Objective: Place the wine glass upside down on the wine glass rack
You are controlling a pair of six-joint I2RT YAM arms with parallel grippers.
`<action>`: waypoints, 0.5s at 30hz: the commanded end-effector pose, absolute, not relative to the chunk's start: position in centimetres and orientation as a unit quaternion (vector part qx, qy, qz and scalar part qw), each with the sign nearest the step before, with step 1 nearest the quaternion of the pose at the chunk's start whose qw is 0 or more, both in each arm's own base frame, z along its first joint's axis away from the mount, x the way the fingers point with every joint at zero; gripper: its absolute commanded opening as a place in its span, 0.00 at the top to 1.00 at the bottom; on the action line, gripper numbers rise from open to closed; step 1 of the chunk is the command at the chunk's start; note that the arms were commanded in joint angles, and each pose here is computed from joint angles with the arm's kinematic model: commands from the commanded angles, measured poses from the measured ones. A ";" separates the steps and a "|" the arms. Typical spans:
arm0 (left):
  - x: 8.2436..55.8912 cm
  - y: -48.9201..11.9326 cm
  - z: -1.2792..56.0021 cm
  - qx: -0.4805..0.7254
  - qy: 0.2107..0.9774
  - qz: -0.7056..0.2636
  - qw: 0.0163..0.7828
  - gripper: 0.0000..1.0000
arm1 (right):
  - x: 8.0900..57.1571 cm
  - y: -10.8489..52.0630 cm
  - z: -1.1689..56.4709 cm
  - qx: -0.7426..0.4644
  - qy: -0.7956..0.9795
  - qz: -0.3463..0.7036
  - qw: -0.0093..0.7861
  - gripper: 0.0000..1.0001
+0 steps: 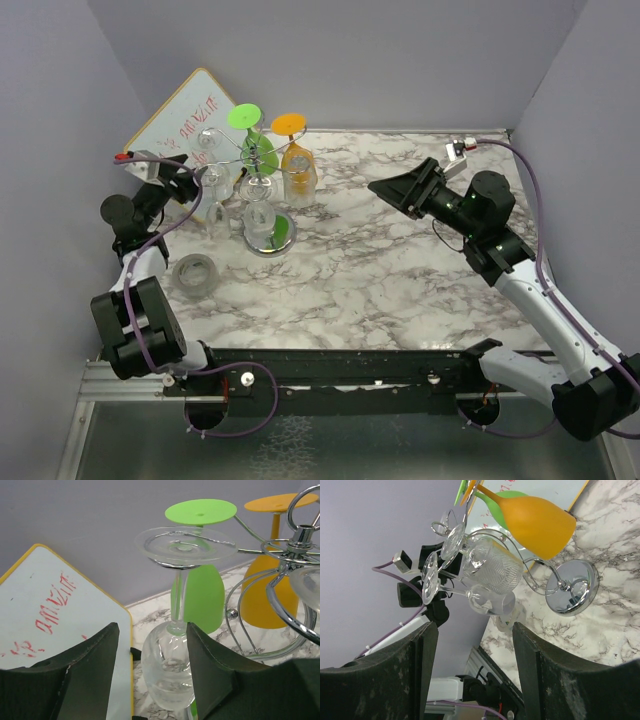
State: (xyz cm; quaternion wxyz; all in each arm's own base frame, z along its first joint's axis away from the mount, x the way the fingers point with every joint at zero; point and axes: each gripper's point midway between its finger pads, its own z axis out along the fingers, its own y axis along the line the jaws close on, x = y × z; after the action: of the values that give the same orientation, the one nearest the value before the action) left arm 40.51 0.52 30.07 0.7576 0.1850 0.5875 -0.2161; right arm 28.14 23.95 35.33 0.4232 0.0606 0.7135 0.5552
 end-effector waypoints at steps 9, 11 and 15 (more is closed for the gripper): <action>39.4 4.3 30.7 0.096 0.582 -0.153 0.793 0.40 | 28.4 23.0 35.1 0.057 0.718 0.522 0.457 0.30; 39.4 5.3 31.0 0.066 0.579 -0.134 0.801 0.38 | 28.8 22.2 34.0 0.068 0.730 0.494 0.468 0.27; 39.4 7.3 30.7 0.013 0.590 -0.112 0.800 0.36 | 29.4 20.7 32.4 0.082 0.751 0.442 0.483 0.23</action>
State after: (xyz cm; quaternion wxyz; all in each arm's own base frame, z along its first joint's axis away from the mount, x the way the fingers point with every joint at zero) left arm 39.66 4.33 29.82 0.7834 0.0817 0.5954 -0.1586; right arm 28.78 22.61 34.49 0.4570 0.0669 0.7250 0.5110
